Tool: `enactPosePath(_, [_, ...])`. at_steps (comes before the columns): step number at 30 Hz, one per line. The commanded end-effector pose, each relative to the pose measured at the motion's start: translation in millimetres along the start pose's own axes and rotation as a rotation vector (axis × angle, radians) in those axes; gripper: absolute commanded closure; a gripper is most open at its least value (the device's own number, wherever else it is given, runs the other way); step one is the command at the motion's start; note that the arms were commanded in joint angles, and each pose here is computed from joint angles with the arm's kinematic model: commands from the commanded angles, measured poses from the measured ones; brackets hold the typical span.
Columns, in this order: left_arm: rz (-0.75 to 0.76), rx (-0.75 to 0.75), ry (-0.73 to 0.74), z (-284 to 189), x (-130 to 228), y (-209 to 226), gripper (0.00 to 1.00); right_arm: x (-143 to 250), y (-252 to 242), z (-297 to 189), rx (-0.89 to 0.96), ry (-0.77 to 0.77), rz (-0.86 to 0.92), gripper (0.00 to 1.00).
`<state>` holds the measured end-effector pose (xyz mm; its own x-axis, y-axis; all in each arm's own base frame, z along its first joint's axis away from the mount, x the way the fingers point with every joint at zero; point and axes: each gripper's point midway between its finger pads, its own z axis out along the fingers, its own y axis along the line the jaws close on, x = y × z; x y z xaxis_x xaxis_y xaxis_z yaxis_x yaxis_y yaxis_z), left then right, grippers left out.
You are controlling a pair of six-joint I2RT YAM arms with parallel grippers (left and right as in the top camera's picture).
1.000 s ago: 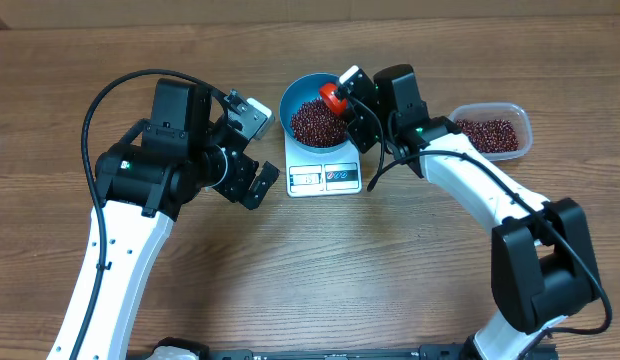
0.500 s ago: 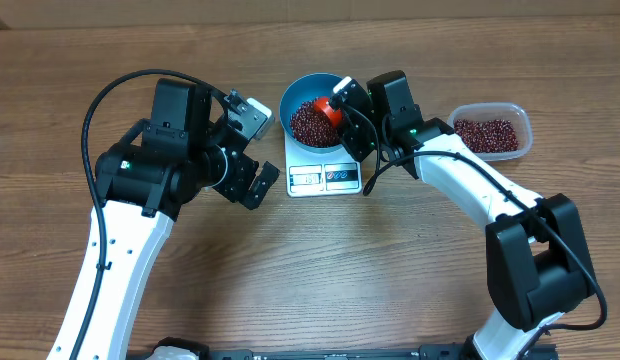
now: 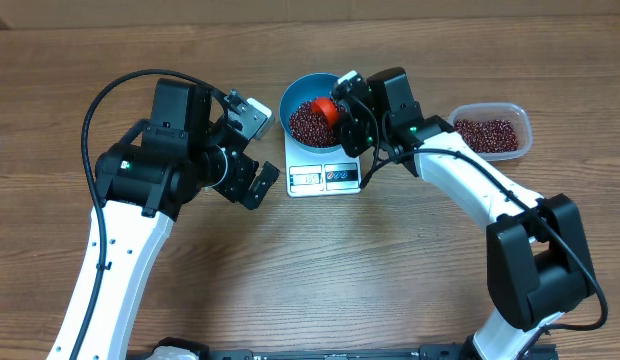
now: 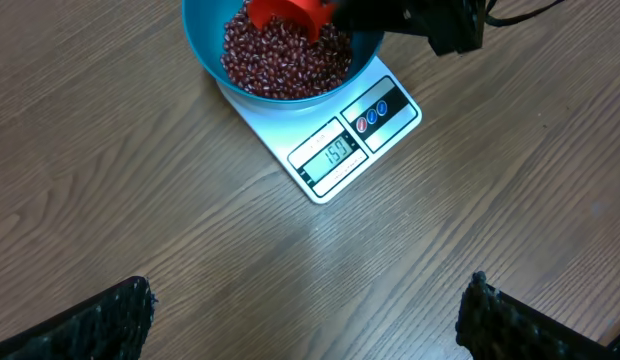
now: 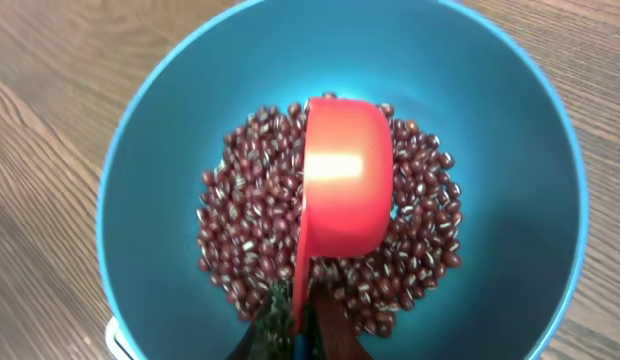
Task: Scoop item into bowl and weigh 150g on scale
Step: 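Tilt the scoop gradually to trickle beans into the blue bowl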
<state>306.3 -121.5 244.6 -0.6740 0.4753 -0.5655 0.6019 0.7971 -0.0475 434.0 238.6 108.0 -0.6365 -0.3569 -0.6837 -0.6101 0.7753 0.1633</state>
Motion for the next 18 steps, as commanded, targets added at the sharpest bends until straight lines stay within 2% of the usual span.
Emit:
enactPosePath(1, [-0.003,0.013,-0.024,-4.8,-7.2,-2.6,0.0,-20.2,-3.0,-5.9,-0.007,-0.046,0.106,0.96])
enactPosePath(8, [-0.003,0.013,-0.024,-4.8,-7.2,-2.6,0.0,-28.5,11.9,-21.5,-0.248,-0.079,0.162,0.96])
enactPosePath(18, [-0.003,0.013,-0.025,-4.9,-7.3,-2.6,0.0,-33.0,-11.6,-46.1,-0.374,-0.12,0.293,0.96])
